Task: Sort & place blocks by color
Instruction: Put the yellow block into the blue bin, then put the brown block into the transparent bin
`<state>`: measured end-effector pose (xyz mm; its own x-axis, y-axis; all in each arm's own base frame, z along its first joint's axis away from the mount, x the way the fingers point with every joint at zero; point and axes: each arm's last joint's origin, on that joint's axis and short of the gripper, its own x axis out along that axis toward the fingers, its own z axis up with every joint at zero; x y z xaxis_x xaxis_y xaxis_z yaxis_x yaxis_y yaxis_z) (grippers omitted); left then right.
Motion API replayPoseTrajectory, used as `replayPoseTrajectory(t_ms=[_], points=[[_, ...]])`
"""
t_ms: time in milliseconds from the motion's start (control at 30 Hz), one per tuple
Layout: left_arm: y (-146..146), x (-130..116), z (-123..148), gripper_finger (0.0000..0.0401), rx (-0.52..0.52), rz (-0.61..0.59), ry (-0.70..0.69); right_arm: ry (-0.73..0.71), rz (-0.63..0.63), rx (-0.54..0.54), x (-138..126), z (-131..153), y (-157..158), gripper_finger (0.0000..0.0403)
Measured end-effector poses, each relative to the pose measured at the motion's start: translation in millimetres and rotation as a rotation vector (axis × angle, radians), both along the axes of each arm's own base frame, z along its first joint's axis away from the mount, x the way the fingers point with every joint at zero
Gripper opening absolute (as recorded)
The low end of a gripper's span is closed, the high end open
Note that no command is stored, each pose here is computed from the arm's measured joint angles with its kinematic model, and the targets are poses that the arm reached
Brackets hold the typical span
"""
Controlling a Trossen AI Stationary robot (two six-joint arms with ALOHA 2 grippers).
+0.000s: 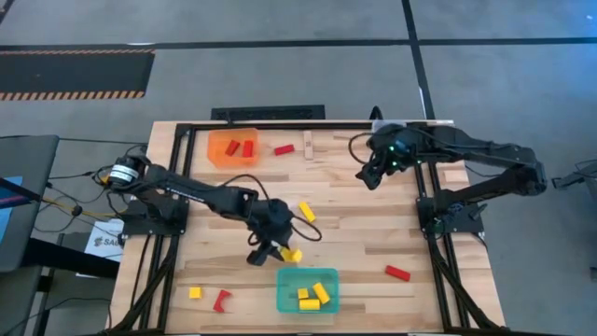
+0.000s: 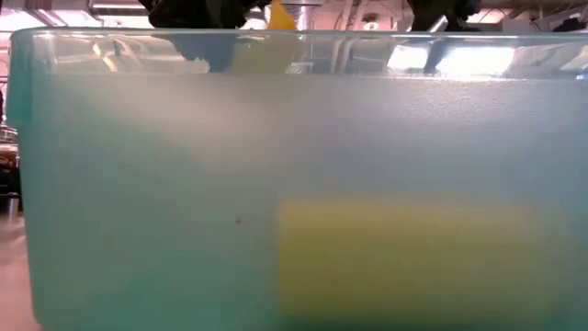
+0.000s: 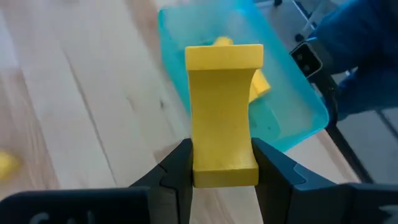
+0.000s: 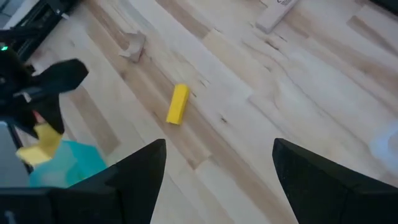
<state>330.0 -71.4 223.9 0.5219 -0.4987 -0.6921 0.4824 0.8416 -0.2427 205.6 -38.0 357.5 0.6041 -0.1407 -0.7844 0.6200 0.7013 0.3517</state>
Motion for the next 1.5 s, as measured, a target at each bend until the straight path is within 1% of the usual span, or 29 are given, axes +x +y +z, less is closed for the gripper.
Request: replayPoseTrajectory(t_ms=[67,167,267,400,467,533,667,767,833,900,1000,1100,1167,1233,1333,1400,1500], points=[[-10,5,-2,0.0102,0.017,-0.069,-0.067,-0.007,-0.023,0.007,5,-1,2,0.0315],[-26,9,-16,0.0102,0.008,-0.172,-0.075,-0.007,-0.048,0.040,10,-4,6,0.0315],[-38,16,-26,0.0102,0.010,-0.216,-0.052,-0.012,-0.057,0.073,14,-5,14,0.0315],[-42,19,-29,0.0106,0.002,-0.247,-0.027,-0.009,-0.066,0.100,17,-7,25,0.0315],[-45,19,-27,0.0131,0.007,-0.264,-0.047,-0.017,-0.076,0.089,17,-7,30,0.0315],[-46,20,-27,0.0166,0.021,-0.261,-0.060,-0.017,-0.086,0.088,17,-7,32,0.0315],[-47,21,-25,0.0231,0.012,-0.264,-0.077,-0.017,-0.089,0.099,17,-7,35,0.0315],[-45,22,-25,0.0264,0.015,-0.256,-0.083,-0.017,-0.078,0.099,17,-7,37,0.0315],[-42,22,-23,0.0279,0.020,-0.235,-0.064,-0.015,-0.071,0.098,17,-7,39,0.0315],[-37,23,-15,0.0288,0.054,-0.193,-0.025,-0.013,-0.062,0.098,17,-7,41,0.0315],[-25,25,4,0.0291,0.168,-0.121,0.037,-0.007,-0.046,0.095,16,-7,44,0.0315],[-10,23,19,0.0288,0.281,-0.106,0.116,-0.003,-0.036,0.094,16,-7,46,0.0315],[2,22,24,0.0285,0.328,-0.100,0.150,-0.002,-0.031,0.093,16,-7,46,0.0315],[16,16,23,0.0280,0.363,-0.098,0.222,0.007,-0.019,0.089,15,-8,48,0.0315],[47,8,18,0.0272,0.404,-0.073,0.325,0.022,0.015,0.076,14,-9,52,0.0315],[68,0,9,0.0265,0.407,-0.046,0.415,0.031,0.025,0.067,13,-9,54,0.0315],[95,-9,-6,0.0256,0.400,-0.015,0.475,0.048,0.044,0.044,12,-10,56,0.0315]])
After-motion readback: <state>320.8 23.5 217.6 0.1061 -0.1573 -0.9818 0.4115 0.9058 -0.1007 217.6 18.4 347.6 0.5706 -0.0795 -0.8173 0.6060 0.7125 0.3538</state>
